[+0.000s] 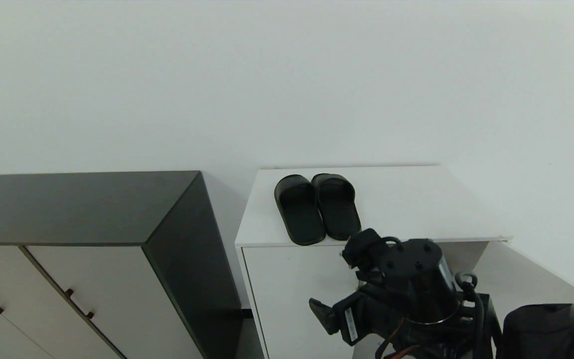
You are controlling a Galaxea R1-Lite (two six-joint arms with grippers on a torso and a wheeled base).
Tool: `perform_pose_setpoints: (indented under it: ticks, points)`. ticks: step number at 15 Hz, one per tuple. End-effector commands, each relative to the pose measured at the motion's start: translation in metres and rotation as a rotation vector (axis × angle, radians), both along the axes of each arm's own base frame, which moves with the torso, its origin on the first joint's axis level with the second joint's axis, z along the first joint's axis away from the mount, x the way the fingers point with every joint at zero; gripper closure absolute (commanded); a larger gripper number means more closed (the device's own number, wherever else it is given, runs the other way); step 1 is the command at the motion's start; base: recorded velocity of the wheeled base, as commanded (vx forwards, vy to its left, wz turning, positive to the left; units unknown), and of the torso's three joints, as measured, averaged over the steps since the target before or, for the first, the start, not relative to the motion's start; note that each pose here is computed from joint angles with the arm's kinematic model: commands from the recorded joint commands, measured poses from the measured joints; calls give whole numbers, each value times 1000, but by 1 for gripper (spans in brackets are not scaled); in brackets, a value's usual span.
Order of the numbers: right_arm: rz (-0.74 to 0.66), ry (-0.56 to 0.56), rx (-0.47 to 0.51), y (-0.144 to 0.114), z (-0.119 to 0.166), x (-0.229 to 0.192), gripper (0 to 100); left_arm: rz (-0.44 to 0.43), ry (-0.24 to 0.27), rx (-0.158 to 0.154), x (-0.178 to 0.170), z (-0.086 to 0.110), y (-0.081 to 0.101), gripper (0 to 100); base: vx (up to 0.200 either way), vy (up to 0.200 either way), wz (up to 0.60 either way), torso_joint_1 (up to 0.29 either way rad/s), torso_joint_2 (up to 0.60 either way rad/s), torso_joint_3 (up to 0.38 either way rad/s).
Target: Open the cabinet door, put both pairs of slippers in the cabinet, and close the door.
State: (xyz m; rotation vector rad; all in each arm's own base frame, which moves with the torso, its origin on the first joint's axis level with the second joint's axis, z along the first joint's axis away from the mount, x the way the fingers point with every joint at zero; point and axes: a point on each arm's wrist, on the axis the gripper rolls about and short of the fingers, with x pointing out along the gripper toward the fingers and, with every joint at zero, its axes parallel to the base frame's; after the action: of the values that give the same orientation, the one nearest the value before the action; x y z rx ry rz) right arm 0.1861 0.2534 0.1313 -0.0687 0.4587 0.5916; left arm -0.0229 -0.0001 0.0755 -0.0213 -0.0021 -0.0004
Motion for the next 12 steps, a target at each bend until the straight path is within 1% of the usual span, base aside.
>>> perform_pose_setpoints:
  ticks: [1, 2, 3, 4, 8, 10, 12]
  points:
    - [-56, -1, 172, 5, 65, -10, 0, 2, 1, 0, 0, 0, 0, 100, 0, 0, 0, 0, 0, 0]
    - [-56, -1, 172, 5, 65, -10, 0, 2, 1, 0, 0, 0, 0, 100, 0, 0, 0, 0, 0, 0]
    - [-183, -6, 180, 13, 69, -1, 0, 2, 1, 0, 0, 0, 0, 100, 0, 0, 0, 0, 0, 0]
    - [-220, -12, 169, 15, 65, 4, 0, 2, 1, 0, 0, 0, 0, 100, 0, 0, 0, 0, 0, 0]
    - [-234, -7, 152, 22, 53, 10, 0, 2, 1, 1, 0, 0, 0, 100, 200, 0, 0, -2, -4, 4]
    - [-259, -30, 153, 26, 42, 14, 0, 0, 1, 1, 0, 0, 0, 100, 200, 0, 0, 17, 7, 2]
    - [-261, -47, 144, 29, 34, 19, 0, 2, 1, 0, 0, 0, 0, 100, 0, 0, 0, 0, 0, 0]
